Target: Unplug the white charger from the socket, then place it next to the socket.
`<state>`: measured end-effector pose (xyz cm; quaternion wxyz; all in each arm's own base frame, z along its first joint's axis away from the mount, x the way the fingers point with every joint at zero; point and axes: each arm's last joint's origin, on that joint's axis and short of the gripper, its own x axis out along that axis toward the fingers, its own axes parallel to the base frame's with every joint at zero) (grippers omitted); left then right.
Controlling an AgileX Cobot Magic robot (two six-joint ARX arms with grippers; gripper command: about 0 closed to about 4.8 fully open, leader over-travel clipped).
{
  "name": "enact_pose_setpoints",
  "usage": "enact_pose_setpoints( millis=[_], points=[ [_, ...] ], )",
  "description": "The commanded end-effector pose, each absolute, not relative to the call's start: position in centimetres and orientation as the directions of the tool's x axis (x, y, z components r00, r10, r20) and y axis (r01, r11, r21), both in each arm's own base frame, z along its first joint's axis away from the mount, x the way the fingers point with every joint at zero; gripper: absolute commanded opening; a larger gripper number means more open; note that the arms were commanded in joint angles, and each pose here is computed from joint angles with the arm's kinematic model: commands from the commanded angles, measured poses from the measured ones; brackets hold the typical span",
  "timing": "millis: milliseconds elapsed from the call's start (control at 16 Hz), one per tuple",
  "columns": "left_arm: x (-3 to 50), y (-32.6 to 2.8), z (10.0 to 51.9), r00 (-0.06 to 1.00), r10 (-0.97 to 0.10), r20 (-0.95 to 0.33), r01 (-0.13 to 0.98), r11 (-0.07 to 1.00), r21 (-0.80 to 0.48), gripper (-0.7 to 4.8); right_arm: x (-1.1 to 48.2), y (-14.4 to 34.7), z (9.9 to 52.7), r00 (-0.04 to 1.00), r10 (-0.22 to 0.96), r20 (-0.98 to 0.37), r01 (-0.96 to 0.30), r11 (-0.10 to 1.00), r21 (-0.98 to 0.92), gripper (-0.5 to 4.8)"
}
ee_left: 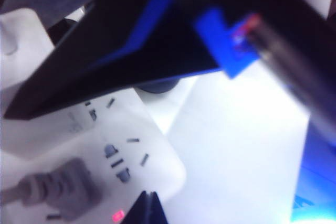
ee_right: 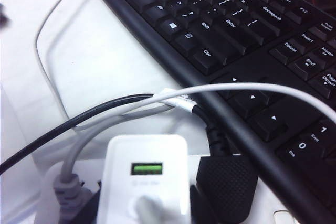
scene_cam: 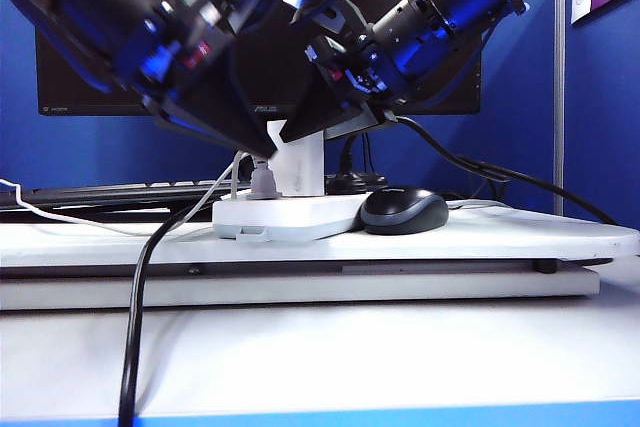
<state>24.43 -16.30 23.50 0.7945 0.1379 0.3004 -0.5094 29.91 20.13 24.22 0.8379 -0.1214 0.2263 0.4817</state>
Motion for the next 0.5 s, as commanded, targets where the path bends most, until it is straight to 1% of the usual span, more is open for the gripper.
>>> enact_pose_setpoints(
  millis=[62,250,375,499],
  points=[
    [25.0,-16.7,23.4,0.334,-0.731,-0.595,0.881,0.467,-0.080,-0.05,30.0,20.2,24.5,0.440,0.759,-0.480,-0.864,0.504,0.007,0.52],
    [25.7,-17.3,22.5,0.357,-0.714,-0.603,0.859,0.505,-0.088,-0.05,30.0,20.3,24.5,0.439,0.762,-0.475,-0.865,0.502,0.006,0.51],
    [25.9,-17.5,21.8,0.351,-0.704,-0.617,0.841,0.527,-0.123,-0.05,30.0,20.3,24.5,0.439,0.763,-0.475,-0.865,0.502,0.006,0.49],
    [26.5,-17.8,21.0,0.350,-0.704,-0.618,0.790,0.576,-0.208,-0.05,30.0,20.3,24.5,0.439,0.763,-0.475,-0.865,0.502,0.006,0.49]
  ],
)
